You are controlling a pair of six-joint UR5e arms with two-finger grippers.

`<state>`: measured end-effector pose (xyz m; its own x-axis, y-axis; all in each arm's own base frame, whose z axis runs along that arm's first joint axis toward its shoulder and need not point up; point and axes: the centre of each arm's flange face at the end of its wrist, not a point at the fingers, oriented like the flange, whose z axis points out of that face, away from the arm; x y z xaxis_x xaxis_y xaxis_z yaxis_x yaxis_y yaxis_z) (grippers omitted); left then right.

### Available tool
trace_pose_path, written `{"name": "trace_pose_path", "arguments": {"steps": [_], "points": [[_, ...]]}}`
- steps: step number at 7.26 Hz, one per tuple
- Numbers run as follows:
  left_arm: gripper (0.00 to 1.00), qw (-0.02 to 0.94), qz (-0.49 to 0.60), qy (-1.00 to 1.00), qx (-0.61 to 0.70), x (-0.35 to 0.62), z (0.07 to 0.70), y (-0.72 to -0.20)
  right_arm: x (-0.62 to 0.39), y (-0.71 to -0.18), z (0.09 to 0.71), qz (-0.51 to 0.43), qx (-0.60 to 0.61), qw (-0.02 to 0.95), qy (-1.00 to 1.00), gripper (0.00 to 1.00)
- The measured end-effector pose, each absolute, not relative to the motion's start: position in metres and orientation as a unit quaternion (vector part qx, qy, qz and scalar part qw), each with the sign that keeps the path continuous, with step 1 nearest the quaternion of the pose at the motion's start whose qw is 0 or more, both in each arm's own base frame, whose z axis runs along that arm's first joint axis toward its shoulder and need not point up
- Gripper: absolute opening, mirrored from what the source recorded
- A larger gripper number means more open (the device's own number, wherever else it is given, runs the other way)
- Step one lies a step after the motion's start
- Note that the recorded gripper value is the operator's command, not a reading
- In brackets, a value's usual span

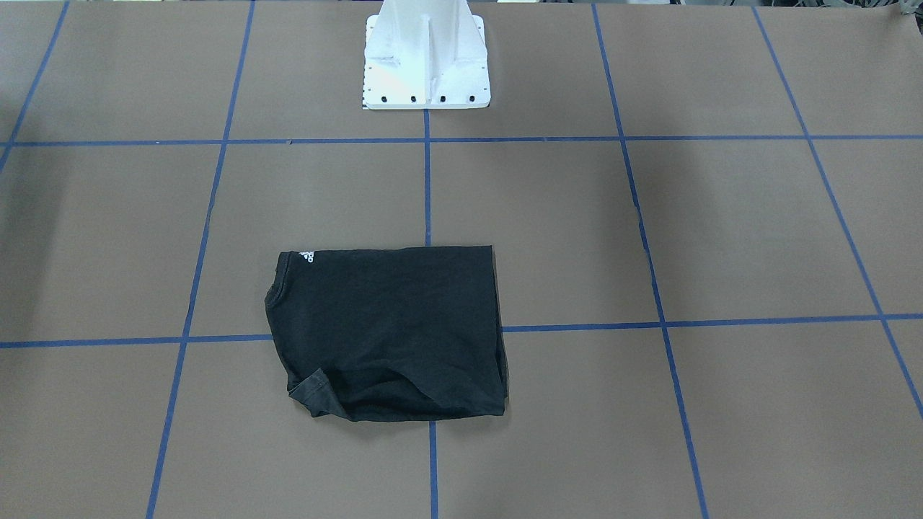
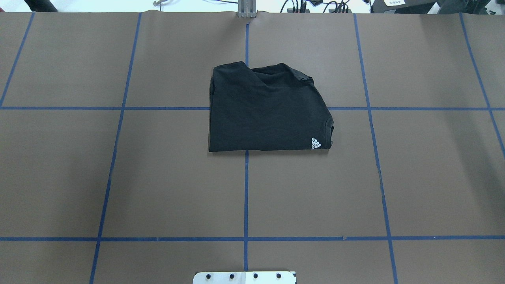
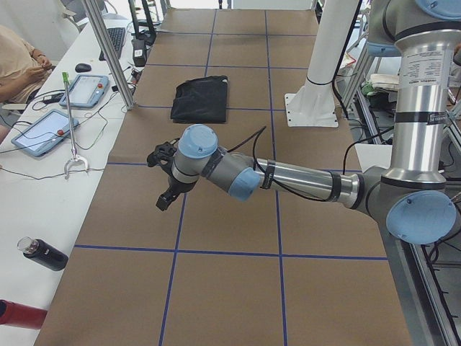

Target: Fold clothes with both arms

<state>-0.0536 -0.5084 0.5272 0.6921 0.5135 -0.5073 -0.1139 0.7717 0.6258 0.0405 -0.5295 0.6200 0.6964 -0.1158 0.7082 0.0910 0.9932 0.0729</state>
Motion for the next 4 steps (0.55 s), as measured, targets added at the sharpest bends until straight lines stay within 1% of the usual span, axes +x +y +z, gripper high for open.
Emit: {"name": "trace_pose_path", "arguments": {"steps": [4], "points": [[1.0,0.868,0.187,0.345,0.306,-0.054,0.503,-0.502,0.041,-0.53,0.621,-0.056,0.016,0.921,-0.384,1.0]]}}
